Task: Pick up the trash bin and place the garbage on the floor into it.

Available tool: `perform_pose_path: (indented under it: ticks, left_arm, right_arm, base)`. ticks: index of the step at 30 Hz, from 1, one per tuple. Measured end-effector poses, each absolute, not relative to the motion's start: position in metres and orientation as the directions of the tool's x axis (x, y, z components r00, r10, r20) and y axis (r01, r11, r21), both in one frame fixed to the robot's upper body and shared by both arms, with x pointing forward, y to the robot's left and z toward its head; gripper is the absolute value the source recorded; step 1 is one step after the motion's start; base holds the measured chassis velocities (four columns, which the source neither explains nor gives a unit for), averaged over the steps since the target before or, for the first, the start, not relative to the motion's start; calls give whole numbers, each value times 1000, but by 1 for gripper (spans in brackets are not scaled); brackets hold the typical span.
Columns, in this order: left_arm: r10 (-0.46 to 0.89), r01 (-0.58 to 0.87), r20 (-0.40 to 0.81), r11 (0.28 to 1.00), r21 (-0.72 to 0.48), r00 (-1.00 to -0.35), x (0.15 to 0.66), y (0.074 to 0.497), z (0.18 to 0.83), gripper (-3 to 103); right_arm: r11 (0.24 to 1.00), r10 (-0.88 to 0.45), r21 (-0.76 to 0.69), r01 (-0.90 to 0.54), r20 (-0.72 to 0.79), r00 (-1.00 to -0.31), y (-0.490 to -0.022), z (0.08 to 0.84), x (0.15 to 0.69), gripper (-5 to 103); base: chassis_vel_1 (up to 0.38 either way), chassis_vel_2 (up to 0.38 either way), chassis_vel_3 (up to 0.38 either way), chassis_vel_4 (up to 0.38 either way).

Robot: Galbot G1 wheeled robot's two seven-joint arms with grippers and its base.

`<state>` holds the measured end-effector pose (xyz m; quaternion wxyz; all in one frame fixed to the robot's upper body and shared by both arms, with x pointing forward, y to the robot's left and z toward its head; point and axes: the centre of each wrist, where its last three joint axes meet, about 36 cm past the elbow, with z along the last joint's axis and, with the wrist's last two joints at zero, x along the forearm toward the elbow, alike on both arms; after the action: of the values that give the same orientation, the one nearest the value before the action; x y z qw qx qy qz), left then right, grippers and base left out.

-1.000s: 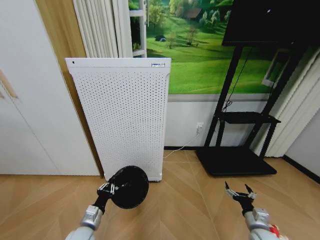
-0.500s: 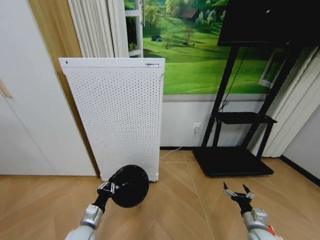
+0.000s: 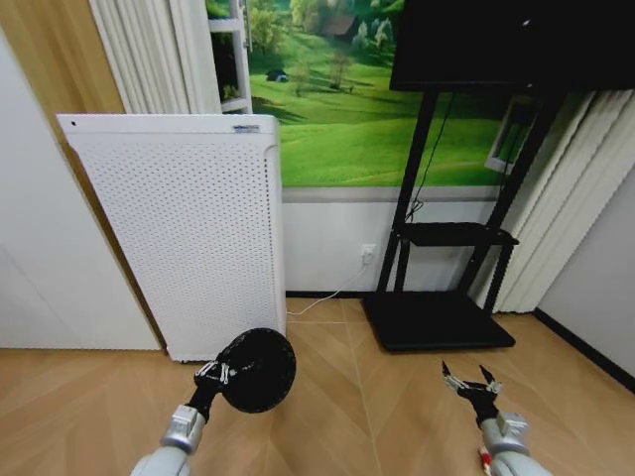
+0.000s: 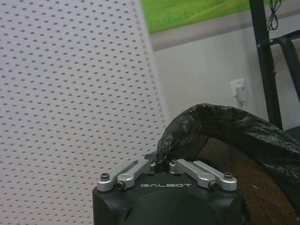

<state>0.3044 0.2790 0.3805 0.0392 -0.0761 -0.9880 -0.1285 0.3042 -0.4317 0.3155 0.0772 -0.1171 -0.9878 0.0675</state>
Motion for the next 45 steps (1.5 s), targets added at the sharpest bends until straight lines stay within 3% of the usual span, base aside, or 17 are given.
perform_pose_path:
  ticks: [18,23,31,45]
  left_arm:
    - [139,160,101,957,242,-985,307,277,376,7]
    - [142,165,111,955,245,-984,307,277,373,7]
    - [157,184,123,950,252,-980,311,277,367,7]
    - [177,210,151,946,247,-973,330,276,352,7]
  right_arm:
    - [964,220,-183,193,138,-966,-435,304,304,100]
    - [967,177,-235,102,323,-930,-435,301,286,100]
    - [977,131,-214,25,499,-856,-419,253,248,100]
    - [989,30,-126,-73,664,-748,-376,221,210,100]
  base:
    - [-313,-310,305,295]
    - [30,-21,27,17]
    - [33,30,-38,-27]
    - [0,0,0,0]
